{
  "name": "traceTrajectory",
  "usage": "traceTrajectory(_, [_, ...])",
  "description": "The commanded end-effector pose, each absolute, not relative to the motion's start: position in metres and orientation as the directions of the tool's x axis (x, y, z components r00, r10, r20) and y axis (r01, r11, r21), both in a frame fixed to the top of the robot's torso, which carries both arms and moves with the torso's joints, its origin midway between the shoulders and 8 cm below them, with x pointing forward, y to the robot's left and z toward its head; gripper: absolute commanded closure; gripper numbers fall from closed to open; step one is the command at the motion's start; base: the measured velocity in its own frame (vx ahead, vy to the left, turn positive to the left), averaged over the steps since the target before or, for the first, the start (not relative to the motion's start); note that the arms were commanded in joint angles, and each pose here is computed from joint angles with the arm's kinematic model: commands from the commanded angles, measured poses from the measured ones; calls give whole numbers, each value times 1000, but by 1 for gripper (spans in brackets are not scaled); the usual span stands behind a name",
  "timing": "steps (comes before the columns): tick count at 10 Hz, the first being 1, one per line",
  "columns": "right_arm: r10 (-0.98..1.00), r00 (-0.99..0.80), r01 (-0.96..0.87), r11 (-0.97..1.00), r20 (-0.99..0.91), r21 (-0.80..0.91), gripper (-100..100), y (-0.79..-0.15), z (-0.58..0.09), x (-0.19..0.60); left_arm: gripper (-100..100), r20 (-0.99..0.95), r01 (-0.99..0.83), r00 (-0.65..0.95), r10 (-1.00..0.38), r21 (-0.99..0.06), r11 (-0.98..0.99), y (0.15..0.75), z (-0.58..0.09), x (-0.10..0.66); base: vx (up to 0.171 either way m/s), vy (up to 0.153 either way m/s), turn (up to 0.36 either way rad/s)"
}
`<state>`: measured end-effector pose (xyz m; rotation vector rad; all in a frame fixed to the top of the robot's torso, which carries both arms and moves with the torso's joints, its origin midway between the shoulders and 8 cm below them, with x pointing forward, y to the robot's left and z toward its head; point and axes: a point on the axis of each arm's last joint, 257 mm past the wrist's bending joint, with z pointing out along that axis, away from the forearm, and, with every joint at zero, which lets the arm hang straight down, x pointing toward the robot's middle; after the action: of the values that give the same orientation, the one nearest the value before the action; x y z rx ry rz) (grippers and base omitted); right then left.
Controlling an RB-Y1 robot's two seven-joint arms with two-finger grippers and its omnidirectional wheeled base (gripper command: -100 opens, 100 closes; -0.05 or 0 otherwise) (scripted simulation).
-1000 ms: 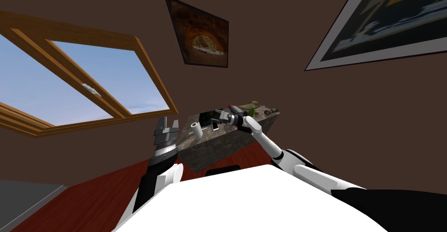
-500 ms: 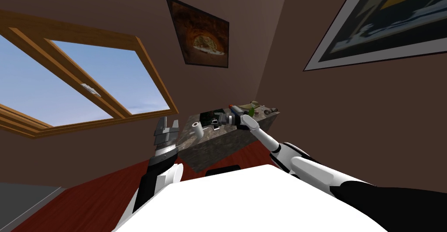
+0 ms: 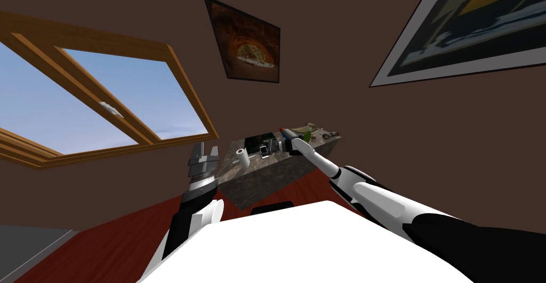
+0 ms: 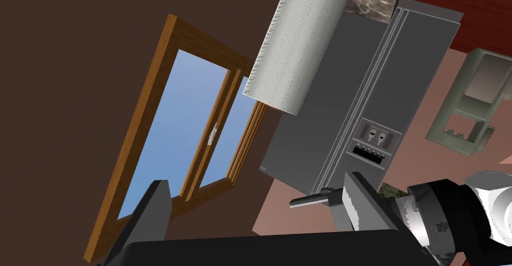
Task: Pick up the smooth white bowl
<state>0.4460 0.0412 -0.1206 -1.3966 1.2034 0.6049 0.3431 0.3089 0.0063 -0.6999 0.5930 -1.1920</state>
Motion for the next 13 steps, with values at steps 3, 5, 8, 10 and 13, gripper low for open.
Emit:
traceTrajectory(3, [-442,379,-877,110,-813,-468,-100,28,-149,460,0,-49,619,269,-962,-756,212,309,6,343,-6,20,-7])
traceTrajectory(5, [-536,397,-860,65,-745,-506,-100,12,-171,474,0,-49,619,269,-962,-756,212,309,6,343,0,18,-9])
traceTrajectory(8, [-684,408,-838,-19,-605,-545,-100,-29,-206,500,0,-49,619,269,-962,-756,212,309,6,343,0,23,-6])
traceTrajectory(10, [-695,415,-831,-26,-587,-556,-100,-32,-208,503,0,-49,619,269,-962,-756,212,309,6,343,1,8,-2])
traceTrajectory(13, [-807,410,-810,-109,-424,-575,-100,-82,-234,527,0,-49,619,269,-962,-756,212,309,6,343,5,12,-2])
